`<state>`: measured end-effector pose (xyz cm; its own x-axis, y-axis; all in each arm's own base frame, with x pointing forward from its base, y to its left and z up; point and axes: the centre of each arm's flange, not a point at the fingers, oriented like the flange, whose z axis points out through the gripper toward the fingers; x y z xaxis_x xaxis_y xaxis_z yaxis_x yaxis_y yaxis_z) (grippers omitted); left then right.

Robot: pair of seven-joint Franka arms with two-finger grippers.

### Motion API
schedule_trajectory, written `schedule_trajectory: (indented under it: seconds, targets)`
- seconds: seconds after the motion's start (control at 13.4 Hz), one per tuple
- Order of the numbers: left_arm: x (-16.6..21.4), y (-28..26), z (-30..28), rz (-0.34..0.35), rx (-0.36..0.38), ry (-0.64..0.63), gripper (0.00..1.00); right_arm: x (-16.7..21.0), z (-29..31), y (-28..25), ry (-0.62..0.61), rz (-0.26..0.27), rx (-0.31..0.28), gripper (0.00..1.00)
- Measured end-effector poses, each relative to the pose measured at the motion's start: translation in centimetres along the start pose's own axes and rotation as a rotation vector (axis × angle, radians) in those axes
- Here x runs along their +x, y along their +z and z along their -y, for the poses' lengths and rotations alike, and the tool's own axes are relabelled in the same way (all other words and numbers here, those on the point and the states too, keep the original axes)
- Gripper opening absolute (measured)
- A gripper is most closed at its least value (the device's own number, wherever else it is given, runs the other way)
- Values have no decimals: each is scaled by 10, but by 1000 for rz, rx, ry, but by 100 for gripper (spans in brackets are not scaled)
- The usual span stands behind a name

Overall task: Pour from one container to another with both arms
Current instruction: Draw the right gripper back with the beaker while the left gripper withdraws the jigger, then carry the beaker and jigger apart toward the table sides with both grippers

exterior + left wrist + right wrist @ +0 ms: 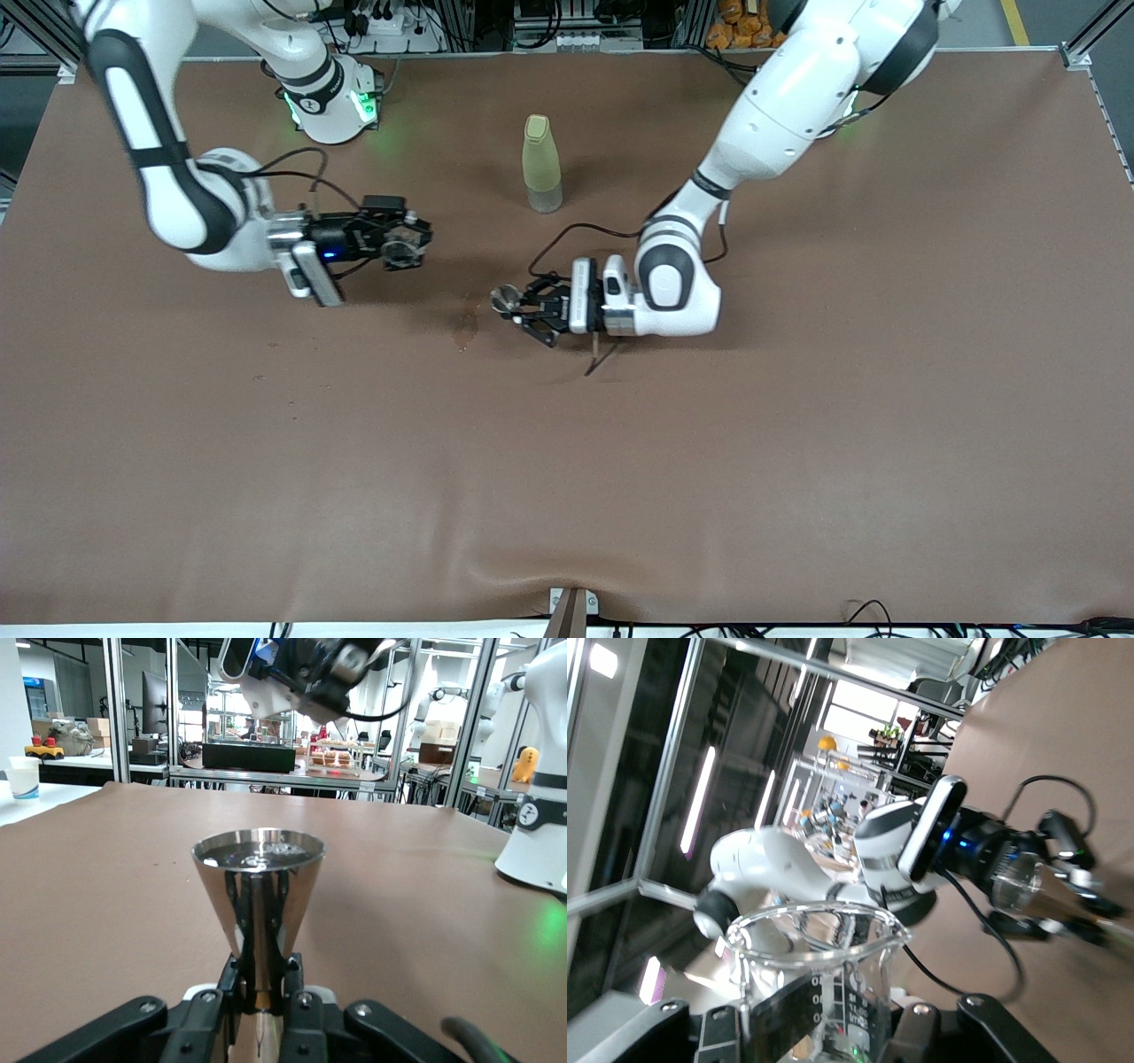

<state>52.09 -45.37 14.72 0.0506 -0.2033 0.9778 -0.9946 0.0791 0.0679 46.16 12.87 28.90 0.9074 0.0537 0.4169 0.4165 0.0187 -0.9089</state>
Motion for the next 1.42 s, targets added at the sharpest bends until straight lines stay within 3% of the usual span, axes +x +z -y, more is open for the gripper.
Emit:
schedule_trajectory:
  seconds: [0.37, 0.6, 0.82, 1.42]
  targets:
    - [1, -81, 13, 6, -32, 30, 21, -4, 6, -95, -326, 116, -31, 16]
    - [-21, -139, 10, 36, -90, 67, 21, -5, 10, -148, -530, 186, -32, 16]
    - [-36, -209, 13, 21, -133, 75, 21, -3, -5, -196, -721, 238, -52, 16]
    - [-71, -411, 11, 58, -148, 73, 21, -4, -85, -240, -1105, 217, 50, 16]
